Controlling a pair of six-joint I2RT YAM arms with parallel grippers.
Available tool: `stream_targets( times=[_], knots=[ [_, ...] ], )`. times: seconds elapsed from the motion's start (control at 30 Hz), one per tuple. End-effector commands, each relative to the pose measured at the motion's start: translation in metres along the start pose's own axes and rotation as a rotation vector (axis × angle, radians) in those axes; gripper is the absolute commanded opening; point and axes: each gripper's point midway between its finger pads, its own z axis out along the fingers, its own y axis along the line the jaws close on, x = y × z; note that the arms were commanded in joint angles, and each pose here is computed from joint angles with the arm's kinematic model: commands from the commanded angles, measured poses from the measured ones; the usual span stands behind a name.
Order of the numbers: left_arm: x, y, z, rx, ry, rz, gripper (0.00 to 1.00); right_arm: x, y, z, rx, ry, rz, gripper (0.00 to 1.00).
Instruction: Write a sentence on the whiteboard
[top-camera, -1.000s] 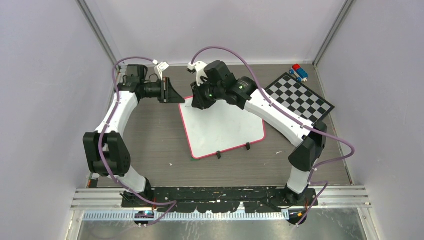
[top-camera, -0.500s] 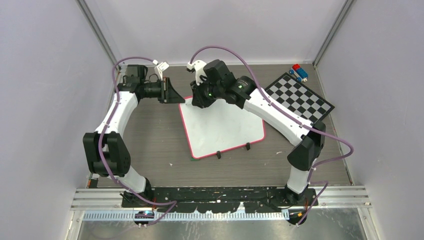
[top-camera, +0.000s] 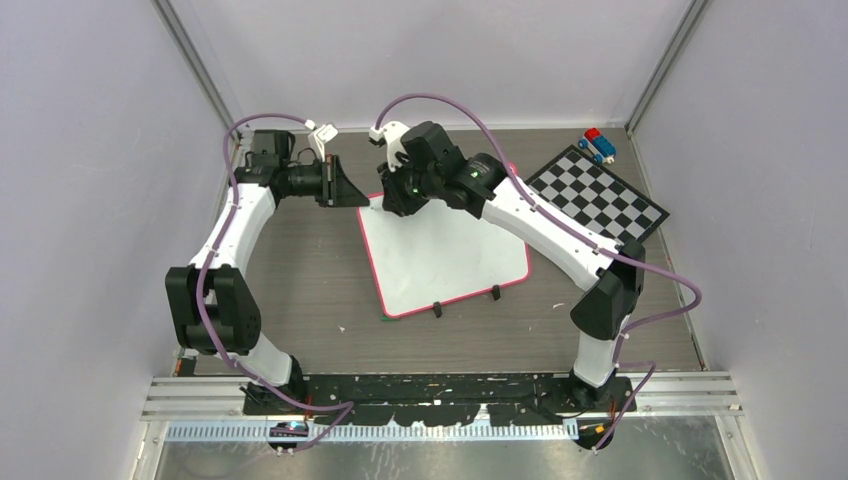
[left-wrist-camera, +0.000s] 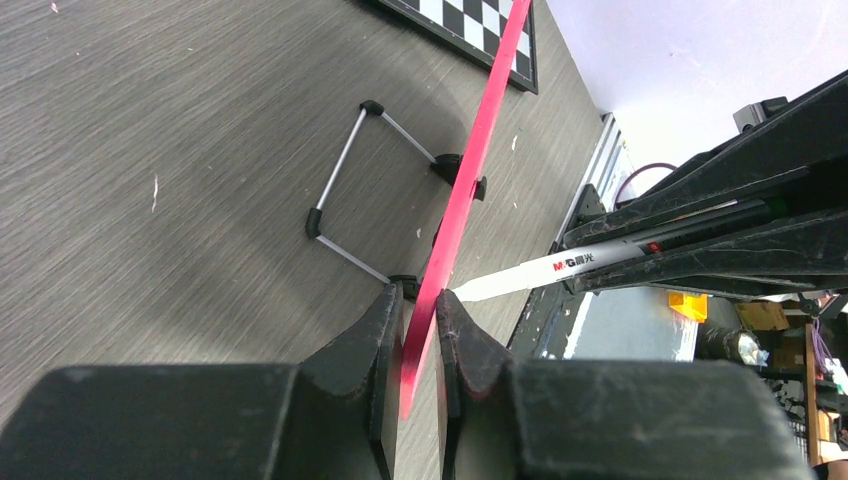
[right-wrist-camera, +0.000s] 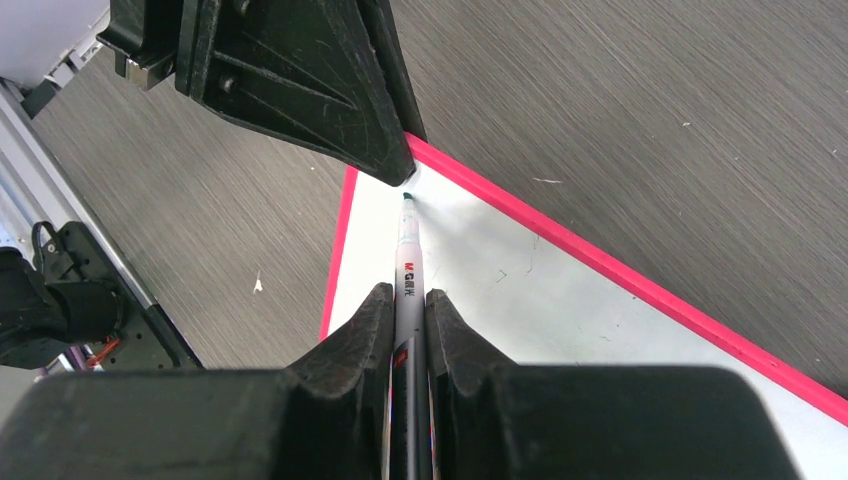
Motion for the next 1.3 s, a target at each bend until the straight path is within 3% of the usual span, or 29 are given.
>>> stream_targets(
  times=[0.0,0.4,0.93,1.27],
  knots=[
    [-0.009,-0.016,-0.008,0.014,-0.033,0.045,0.0,-0.018,-0.007,-0.011,0.049,-0.065,-0.016,0.0],
    [-0.009,-0.014,-0.007,0.011,-0.03,0.041,0.0,0.006,-0.007,-0.02,0.041,-0.019,-0.024,0.0],
    [-0.011,-0.014,-0.006,0.008,-0.032,0.042,0.0,-0.029,-0.026,-0.027,0.085,-0.1,-0.007,0.0],
    [-0.011,-0.013,-0.006,0.006,-0.031,0.043,0.0,-0.002,-0.017,-0.019,0.036,-0.022,0.016,0.0]
  ],
)
